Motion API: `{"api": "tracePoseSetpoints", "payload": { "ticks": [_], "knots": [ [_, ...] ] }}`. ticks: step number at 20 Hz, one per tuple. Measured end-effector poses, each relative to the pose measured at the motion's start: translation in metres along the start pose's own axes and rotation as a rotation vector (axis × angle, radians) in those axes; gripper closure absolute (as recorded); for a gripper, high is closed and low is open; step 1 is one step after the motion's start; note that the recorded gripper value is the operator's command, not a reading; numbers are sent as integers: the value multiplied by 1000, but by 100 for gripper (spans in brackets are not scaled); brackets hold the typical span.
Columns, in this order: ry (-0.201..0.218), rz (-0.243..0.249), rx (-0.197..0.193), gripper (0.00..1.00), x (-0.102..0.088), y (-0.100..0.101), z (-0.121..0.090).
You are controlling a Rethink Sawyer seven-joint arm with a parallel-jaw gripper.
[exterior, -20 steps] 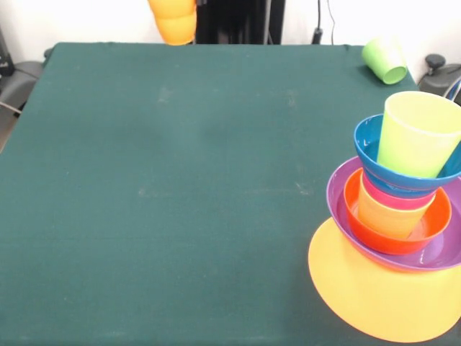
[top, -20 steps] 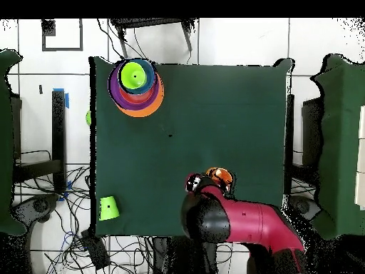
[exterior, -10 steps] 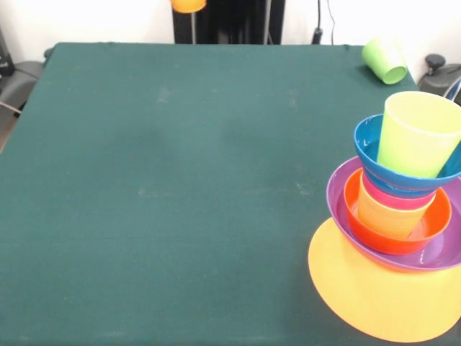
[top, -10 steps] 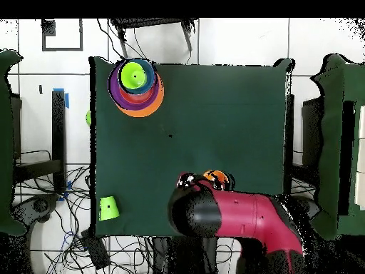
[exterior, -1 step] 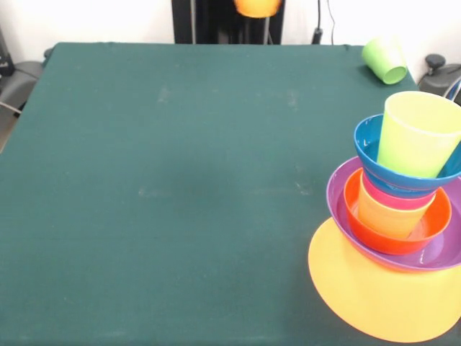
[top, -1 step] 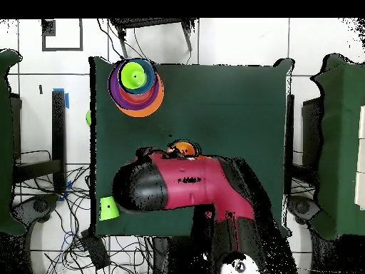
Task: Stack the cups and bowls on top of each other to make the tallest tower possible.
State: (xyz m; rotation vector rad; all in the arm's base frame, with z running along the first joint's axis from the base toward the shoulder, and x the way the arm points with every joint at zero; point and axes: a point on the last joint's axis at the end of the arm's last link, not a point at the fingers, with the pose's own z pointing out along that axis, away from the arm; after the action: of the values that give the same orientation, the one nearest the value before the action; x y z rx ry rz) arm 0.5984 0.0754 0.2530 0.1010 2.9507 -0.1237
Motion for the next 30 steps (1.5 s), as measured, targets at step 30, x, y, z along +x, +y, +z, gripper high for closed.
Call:
{"api": "tracePoseSetpoints", "payload": {
  "ticks": [30],
  "knots": [
    [-95, -29, -74, 100, -135, 143, 6]
  ]
}}
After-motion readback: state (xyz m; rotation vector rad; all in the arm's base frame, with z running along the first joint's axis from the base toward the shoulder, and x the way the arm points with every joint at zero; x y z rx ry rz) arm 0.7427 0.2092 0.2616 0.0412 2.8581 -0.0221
